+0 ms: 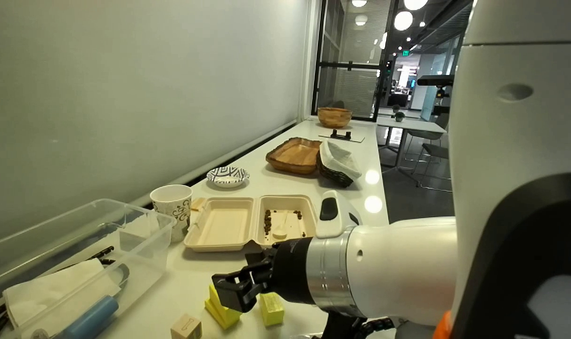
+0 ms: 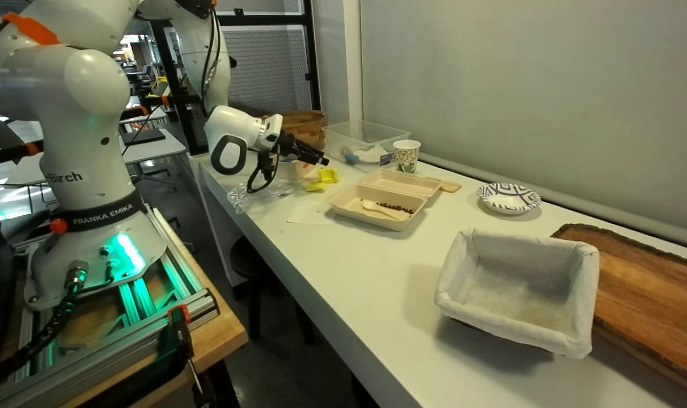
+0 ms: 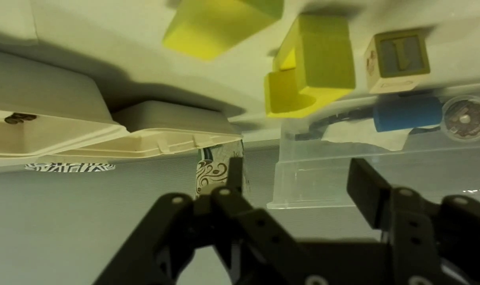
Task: Pile up the yellow blocks on the let
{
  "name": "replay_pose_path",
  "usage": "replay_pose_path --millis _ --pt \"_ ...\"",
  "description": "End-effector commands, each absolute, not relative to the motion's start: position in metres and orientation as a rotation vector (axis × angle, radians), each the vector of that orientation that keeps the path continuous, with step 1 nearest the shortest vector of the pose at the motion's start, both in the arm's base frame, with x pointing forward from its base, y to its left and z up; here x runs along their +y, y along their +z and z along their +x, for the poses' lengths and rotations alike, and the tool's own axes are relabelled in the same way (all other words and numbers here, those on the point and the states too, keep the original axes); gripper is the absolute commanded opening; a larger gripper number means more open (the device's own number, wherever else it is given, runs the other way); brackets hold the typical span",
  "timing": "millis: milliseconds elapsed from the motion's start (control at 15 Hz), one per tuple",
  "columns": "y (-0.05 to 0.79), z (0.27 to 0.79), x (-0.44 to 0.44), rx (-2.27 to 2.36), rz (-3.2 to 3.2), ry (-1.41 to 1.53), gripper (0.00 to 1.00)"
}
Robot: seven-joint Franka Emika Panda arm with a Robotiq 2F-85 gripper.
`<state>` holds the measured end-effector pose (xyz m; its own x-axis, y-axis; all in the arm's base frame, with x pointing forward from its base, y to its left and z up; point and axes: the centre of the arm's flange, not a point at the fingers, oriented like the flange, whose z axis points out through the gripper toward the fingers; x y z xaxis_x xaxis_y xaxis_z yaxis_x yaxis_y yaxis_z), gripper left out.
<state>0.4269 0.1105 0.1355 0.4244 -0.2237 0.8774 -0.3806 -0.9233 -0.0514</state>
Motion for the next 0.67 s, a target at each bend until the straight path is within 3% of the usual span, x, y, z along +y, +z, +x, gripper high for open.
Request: replay_pose_path --millis 0,600 --pt "0.136 0.423 0.118 -0.560 2.495 1.525 1.00" --pt "0.192 0.415 0.136 -0.481 2.614 1.430 1.00"
